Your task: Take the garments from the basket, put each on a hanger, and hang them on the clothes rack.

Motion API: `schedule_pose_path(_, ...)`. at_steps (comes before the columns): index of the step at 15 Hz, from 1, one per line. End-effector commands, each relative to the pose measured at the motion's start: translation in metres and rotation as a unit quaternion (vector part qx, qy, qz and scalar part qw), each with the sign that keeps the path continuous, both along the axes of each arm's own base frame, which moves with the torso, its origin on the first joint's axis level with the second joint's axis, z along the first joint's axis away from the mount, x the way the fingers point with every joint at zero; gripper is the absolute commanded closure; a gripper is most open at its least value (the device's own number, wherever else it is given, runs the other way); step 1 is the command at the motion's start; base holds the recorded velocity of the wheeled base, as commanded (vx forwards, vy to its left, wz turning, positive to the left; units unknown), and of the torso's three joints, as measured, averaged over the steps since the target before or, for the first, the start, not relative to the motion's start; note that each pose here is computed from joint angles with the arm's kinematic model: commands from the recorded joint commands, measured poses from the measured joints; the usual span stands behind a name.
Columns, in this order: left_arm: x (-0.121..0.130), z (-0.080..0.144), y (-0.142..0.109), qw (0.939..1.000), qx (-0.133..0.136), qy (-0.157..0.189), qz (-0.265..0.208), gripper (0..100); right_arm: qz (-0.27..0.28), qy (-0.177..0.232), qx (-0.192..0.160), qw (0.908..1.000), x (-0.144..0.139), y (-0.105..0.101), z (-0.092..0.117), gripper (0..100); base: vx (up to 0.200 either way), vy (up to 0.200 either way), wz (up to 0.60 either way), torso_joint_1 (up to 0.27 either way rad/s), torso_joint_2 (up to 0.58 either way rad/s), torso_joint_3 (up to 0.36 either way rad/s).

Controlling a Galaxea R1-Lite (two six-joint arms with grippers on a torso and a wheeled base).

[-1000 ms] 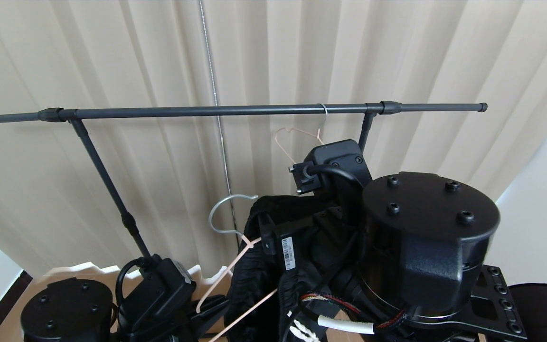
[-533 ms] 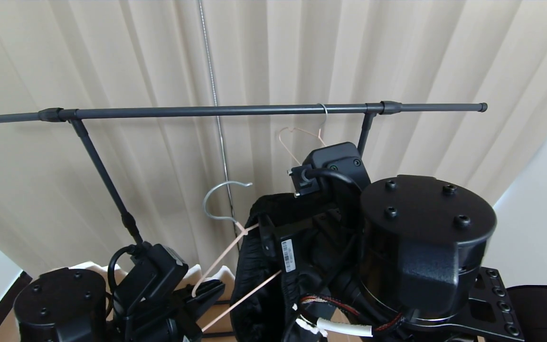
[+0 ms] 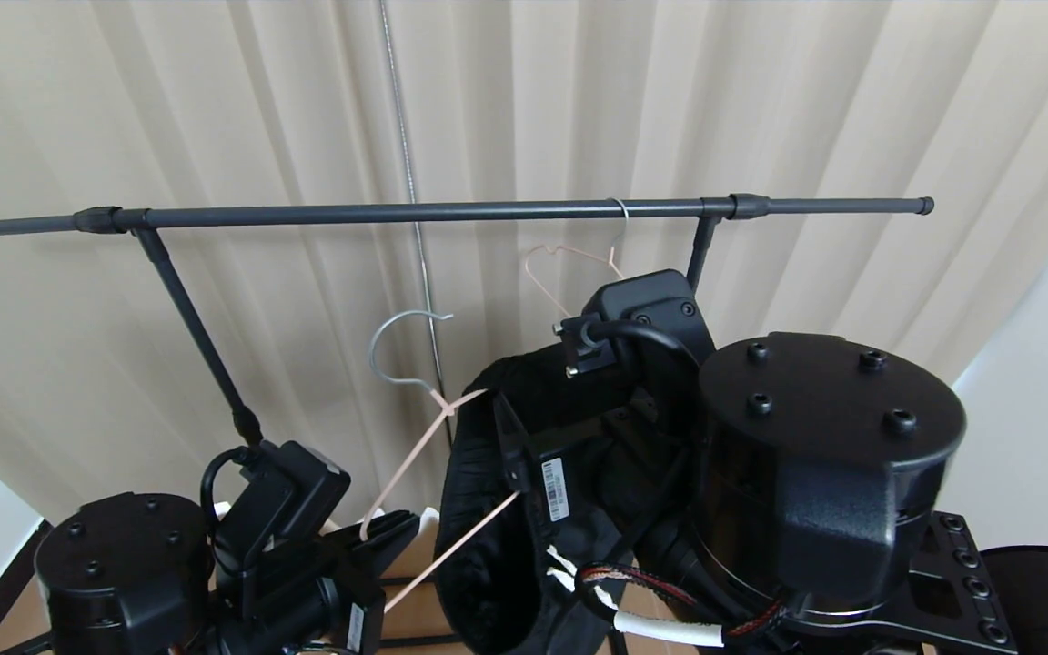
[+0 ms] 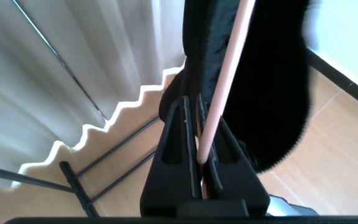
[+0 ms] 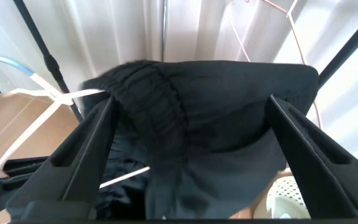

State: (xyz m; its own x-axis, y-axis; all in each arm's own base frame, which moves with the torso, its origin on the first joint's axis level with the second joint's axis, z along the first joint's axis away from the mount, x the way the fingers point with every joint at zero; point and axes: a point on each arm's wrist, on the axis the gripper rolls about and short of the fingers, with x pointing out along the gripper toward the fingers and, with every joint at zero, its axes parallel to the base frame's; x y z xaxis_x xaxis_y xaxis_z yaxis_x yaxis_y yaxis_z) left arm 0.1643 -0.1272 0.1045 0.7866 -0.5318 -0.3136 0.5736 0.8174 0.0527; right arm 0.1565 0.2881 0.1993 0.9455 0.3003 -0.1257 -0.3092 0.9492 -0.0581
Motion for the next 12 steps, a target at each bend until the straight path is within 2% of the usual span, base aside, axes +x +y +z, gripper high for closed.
schedule_pose_path(1, 0.002, -0.001, -0.001, 1.0, 0.002, 0.001, 0.003, 100, 0.0, -0.001, 0.001, 1.0, 0.0, 0.0, 0.001, 0, 0.0, 0.0, 0.0, 0.0, 0.0, 0.0)
schedule_pose_path(5, 0.002, 0.001, -0.002, 1.0, -0.001, -0.003, 0.003, 100, 0.0, -0.003, 0.002, 1.0, -0.002, -0.004, 0.004, 0, 0.0, 0.0, 0.0, 0.0, 0.0, 0.0)
schedule_pose_path(8, 0.0, -0.002, 0.0, 1.0, 0.006, 0.001, 0.0, 100, 0.031, -0.01, -0.008, 0.9994, -0.01, -0.025, 0.013, 0, 0.0, 0.0, 0.0, 0.0, 0.0, 0.0)
schedule_pose_path(9, -0.002, -0.003, 0.002, 0.9999, 0.01, 0.004, -0.001, 100, 0.067, -0.012, -0.009, 0.9976, -0.011, -0.045, 0.019, 0, 0.0, 0.0, 0.0, 0.0, 0.0, 0.0)
schedule_pose_path(12, -0.006, -0.005, 0.004, 0.9998, 0.018, 0.003, -0.007, 100, 0.122, -0.035, -0.043, 0.991, -0.007, -0.091, 0.027, 0, 0.0, 0.0, 0.0, 0.0, 0.0, 0.0)
